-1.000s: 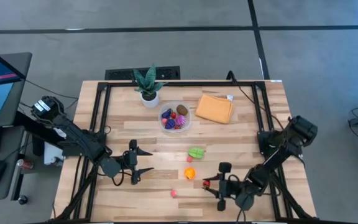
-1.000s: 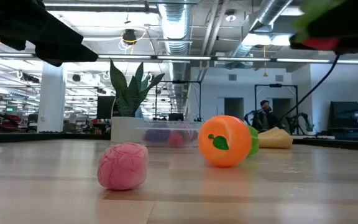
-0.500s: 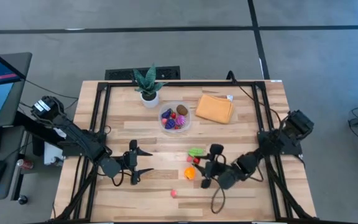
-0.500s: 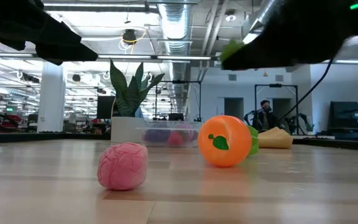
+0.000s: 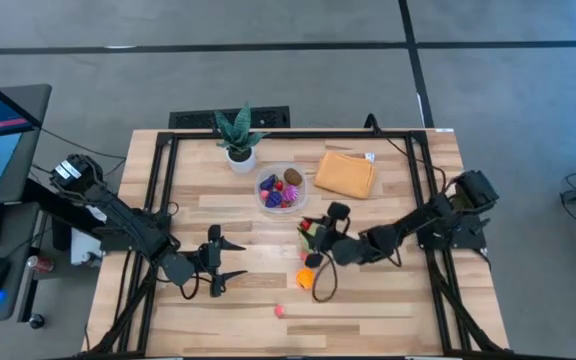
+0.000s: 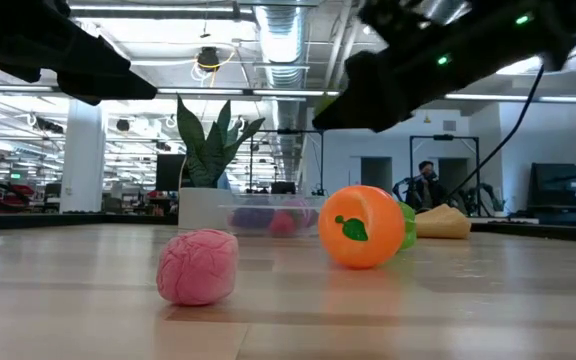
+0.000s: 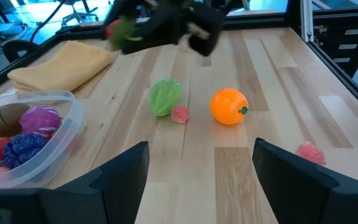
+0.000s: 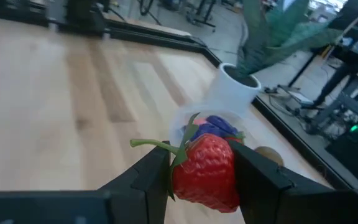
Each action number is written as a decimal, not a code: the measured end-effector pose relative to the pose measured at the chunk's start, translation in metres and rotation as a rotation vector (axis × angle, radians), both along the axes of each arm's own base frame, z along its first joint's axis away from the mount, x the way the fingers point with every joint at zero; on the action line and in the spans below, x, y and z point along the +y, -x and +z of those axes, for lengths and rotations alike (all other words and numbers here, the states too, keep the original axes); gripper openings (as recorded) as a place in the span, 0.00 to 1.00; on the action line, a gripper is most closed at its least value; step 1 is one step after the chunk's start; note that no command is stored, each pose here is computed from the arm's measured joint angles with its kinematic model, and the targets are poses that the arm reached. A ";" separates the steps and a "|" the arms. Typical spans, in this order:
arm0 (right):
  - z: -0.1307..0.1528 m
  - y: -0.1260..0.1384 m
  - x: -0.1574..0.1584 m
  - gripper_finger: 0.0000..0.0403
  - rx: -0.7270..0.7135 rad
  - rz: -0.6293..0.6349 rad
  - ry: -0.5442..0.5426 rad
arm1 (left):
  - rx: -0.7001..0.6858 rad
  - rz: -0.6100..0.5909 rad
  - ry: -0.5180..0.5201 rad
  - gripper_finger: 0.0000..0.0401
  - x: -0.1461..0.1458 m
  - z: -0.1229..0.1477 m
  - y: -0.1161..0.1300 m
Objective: Pick and placing Produce into tupperware
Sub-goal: Put the red strawberry into the transparent bin
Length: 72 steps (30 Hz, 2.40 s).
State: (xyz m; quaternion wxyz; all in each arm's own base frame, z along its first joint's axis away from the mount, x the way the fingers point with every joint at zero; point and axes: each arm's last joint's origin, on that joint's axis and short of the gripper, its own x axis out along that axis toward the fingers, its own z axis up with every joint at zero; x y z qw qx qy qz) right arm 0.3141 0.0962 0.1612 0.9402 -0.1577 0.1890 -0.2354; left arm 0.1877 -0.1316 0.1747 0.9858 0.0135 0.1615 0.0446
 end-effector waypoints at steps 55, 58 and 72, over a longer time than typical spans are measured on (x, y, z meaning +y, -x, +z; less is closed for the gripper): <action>0.027 -0.031 -0.190 0.45 -0.095 0.175 -0.335 | 0.020 0.022 -0.028 0.69 0.002 -0.003 0.001; 0.026 -0.031 -0.191 0.45 -0.095 0.164 -0.360 | 0.020 0.022 -0.028 0.69 0.002 -0.003 0.001; 0.001 -0.037 -0.194 0.44 -0.017 0.121 -0.431 | 0.014 0.029 -0.028 0.69 0.002 -0.002 0.001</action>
